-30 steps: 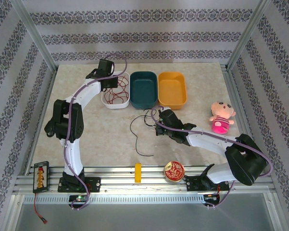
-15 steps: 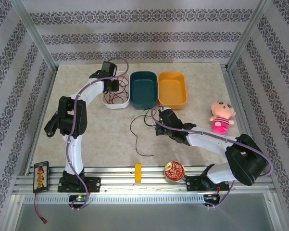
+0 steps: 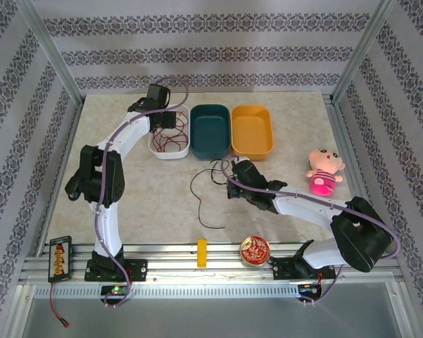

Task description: Untangle the cables

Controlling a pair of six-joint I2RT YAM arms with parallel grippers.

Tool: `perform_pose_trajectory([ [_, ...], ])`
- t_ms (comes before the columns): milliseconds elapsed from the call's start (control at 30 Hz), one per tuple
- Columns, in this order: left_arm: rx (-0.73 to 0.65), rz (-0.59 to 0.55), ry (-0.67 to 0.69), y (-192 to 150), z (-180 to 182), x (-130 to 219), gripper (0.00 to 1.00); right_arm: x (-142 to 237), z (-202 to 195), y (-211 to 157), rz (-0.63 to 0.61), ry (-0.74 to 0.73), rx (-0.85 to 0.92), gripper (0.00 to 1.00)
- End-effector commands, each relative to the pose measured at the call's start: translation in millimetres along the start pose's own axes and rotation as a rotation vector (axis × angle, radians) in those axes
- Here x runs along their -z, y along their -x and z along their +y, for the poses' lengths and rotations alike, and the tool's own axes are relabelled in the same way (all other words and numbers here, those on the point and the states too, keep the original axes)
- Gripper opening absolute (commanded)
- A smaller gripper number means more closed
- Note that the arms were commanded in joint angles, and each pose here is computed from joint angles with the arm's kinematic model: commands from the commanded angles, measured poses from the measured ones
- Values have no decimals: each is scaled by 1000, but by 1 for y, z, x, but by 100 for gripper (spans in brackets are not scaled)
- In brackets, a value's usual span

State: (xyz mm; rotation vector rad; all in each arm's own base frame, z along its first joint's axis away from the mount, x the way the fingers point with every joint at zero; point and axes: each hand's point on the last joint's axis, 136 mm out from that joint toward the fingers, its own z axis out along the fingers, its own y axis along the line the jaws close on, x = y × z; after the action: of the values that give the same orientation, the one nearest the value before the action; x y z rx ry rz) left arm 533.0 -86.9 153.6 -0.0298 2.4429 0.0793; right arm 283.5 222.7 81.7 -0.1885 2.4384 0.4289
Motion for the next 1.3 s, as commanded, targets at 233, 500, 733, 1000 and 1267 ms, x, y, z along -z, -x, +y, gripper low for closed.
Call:
perform_pose_trajectory([
  [233,31,-106,-115,-38,-17,115,87,15,-3,14,-37,-37,-48,12],
  [500,150,-76,-269,-116,-32,139,88,30,-2,24,-63,-21,-74,10],
  [733,32,-105,-431,-159,-101,151,88,38,-8,26,-54,-49,-138,17],
  [1000,-158,-72,-547,-174,-180,131,71,45,-36,31,-56,-90,-278,36],
  [1267,-262,11,-574,-179,-221,98,63,33,-62,32,-31,-69,-414,40],
])
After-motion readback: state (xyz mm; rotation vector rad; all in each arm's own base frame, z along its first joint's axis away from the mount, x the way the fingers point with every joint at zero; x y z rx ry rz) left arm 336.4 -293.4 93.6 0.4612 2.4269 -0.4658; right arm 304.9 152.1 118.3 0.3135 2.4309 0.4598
